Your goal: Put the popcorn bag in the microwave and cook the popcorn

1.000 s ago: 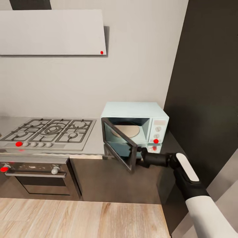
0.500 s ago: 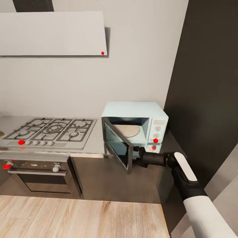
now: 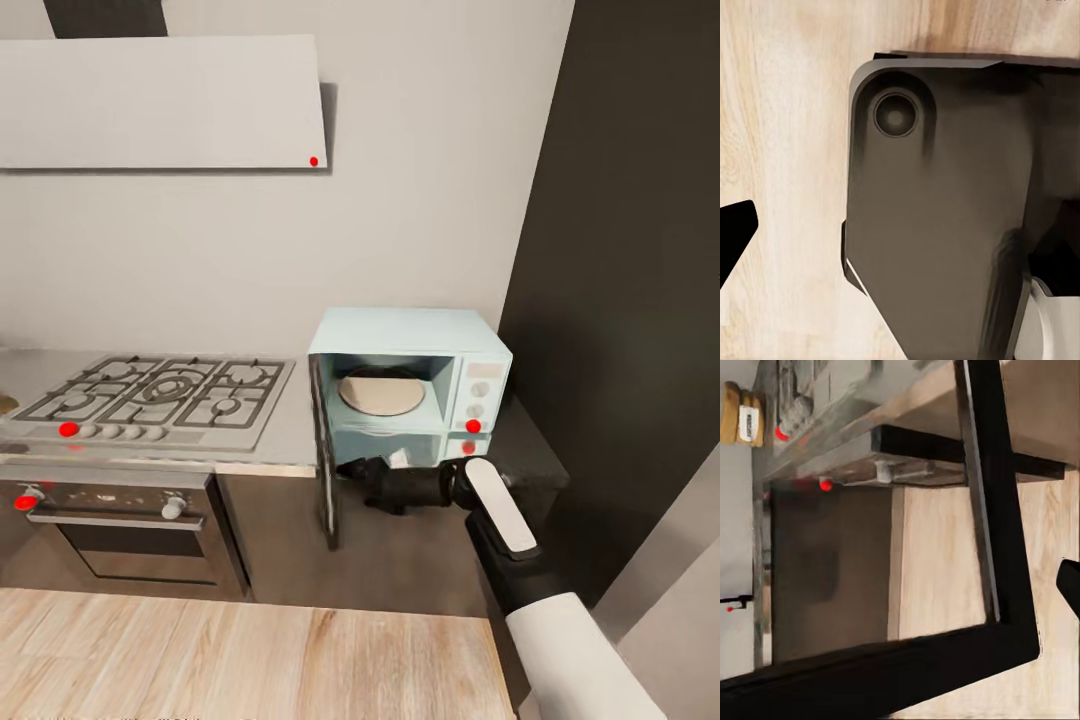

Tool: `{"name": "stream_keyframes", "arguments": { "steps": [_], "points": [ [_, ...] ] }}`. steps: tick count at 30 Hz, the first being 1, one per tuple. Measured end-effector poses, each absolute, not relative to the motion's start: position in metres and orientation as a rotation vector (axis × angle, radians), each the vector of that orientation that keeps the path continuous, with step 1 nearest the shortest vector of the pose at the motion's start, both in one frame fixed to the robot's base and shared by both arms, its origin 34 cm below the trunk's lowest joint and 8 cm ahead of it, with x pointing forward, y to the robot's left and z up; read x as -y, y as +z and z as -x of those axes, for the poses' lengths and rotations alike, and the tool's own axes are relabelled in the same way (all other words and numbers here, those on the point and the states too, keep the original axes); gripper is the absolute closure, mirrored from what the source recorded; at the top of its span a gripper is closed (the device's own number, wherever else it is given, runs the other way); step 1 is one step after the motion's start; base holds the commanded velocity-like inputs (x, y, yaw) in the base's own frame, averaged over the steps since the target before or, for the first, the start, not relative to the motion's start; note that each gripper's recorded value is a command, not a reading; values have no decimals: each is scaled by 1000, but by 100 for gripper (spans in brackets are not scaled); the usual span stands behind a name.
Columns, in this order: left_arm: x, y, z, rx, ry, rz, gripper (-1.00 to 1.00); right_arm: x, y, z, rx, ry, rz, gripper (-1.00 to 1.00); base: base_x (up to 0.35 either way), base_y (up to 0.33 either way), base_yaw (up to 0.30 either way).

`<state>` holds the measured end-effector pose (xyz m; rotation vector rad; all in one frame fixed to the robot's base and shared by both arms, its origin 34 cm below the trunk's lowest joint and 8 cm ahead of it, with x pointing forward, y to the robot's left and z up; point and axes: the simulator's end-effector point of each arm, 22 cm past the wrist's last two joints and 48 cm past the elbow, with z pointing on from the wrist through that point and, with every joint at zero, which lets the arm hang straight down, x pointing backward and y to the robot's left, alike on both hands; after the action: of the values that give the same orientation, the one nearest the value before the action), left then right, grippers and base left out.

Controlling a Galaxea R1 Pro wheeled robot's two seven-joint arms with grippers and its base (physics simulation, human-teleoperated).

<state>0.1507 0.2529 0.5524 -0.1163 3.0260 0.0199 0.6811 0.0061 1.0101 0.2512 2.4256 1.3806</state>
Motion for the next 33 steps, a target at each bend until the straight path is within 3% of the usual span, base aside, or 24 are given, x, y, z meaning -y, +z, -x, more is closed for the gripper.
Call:
{"name": "stream_keyframes", "arguments": {
  "steps": [23, 33],
  "points": [
    [-254, 552, -152, -3022, 22, 116, -100, -28, 1016, -673, -2428, 1401, -210, -100, -1, -1, 62],
    [-254, 552, -152, -3023, 22, 118, -100, -19, 1010, -676, -2437, 1386, -228, -100, -148, -86, 0]
  ]
}}
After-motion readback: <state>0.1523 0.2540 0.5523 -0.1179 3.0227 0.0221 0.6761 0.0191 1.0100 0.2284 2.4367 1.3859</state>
